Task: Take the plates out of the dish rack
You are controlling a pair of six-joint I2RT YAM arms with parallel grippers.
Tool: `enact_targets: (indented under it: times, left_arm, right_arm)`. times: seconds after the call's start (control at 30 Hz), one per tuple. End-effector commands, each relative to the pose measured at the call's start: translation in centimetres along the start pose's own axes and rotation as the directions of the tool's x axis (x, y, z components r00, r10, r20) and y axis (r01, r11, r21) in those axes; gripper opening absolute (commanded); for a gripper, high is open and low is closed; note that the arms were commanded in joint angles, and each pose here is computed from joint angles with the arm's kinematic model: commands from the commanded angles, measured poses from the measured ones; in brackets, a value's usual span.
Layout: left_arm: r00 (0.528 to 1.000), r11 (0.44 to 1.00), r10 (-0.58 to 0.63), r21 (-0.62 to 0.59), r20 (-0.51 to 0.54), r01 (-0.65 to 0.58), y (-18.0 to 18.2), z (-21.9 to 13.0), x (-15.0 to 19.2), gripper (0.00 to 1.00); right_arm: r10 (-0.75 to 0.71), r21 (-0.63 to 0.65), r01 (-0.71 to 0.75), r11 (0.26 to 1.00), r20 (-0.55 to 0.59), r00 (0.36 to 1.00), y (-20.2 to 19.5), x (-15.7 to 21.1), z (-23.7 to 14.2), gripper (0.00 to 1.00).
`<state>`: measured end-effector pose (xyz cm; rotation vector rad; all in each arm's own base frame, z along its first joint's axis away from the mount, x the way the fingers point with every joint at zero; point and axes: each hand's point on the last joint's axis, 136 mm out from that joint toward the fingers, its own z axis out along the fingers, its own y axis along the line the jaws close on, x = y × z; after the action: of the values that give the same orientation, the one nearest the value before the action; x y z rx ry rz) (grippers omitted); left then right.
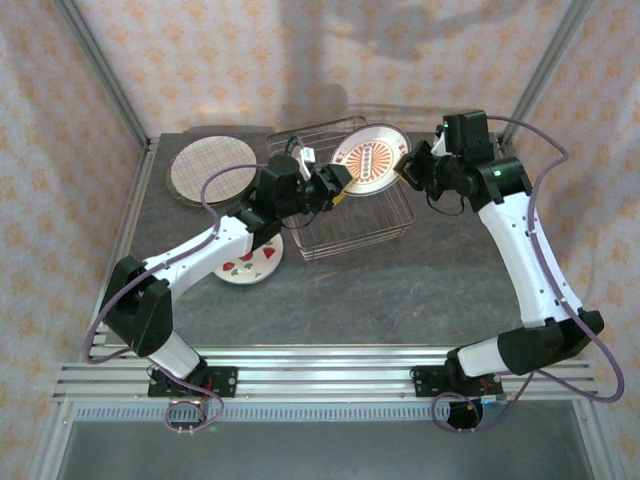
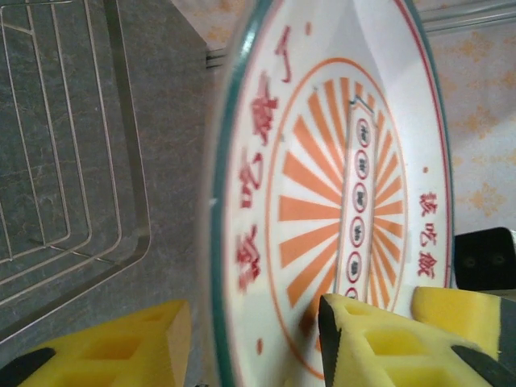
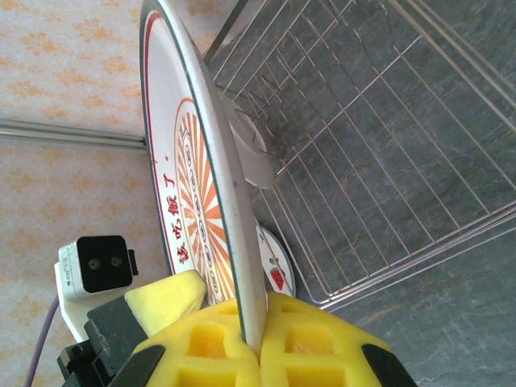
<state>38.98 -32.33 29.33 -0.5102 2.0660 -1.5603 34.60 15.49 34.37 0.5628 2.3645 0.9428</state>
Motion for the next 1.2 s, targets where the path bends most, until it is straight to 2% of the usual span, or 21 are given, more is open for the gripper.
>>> enact_targets:
  times: [0.0,0.23,0.4,0.5,0.67,0.8,0.93,1.17]
  left_arm:
    - [1.0,0.998,0.023,0.053,0.014,-0.024,-2.2,0.2,-0.2,0.36]
    - [0.999,0.999,0.032,0.038,0.017,-0.033,-2.0,-0.3,-0.2,0.17]
    - [0.999,0.999,0.036,0.028,0.008,-0.036,-1.8,-0.5,0.1,0.0]
    - [0.999,0.999,0.035,0.031,0.011,-0.036,-1.9,-0.8,0.1,0.0]
    - [0.999,0.998,0.038,0.053,0.036,-0.04,-2.5,-1.7,-0.1,0.0]
    - [0.998,0.997,0.039,0.069,0.053,-0.042,-3.0,-2.5,-0.4,0.0]
    - [0.997,0.997,0.017,0.078,0.076,-0.023,-2.9,-3.8,-0.9,0.0]
    - [0.99,0.997,-0.016,0.071,0.139,0.006,-1.9,-7.3,-2.3,0.0]
  right_arm:
    - [0.006,-0.118,-0.001,0.993,0.035,0.999,2.4,-0.5,-1.5,0.0]
    - [0.01,-0.095,-0.007,0.995,0.029,1.0,1.7,-0.3,-1.0,0.0]
    - [-0.001,-0.078,0.004,0.997,0.03,1.0,1.2,-0.2,-0.9,0.0]
    - [-0.017,-0.068,0.019,0.998,0.023,1.0,1.1,-0.1,-0.8,0.0]
    - [-0.048,-0.041,0.049,0.998,0.023,0.999,0.8,-0.1,-1.1,0.31]
    - [-0.058,-0.036,0.059,0.998,0.022,0.998,0.8,-0.1,-1.2,0.42]
    - [-0.078,-0.031,0.079,0.996,0.027,0.997,0.8,-0.1,-1.5,0.48]
    - [-0.175,-0.008,0.176,0.984,0.055,0.983,1.2,-0.1,-2.0,0.5]
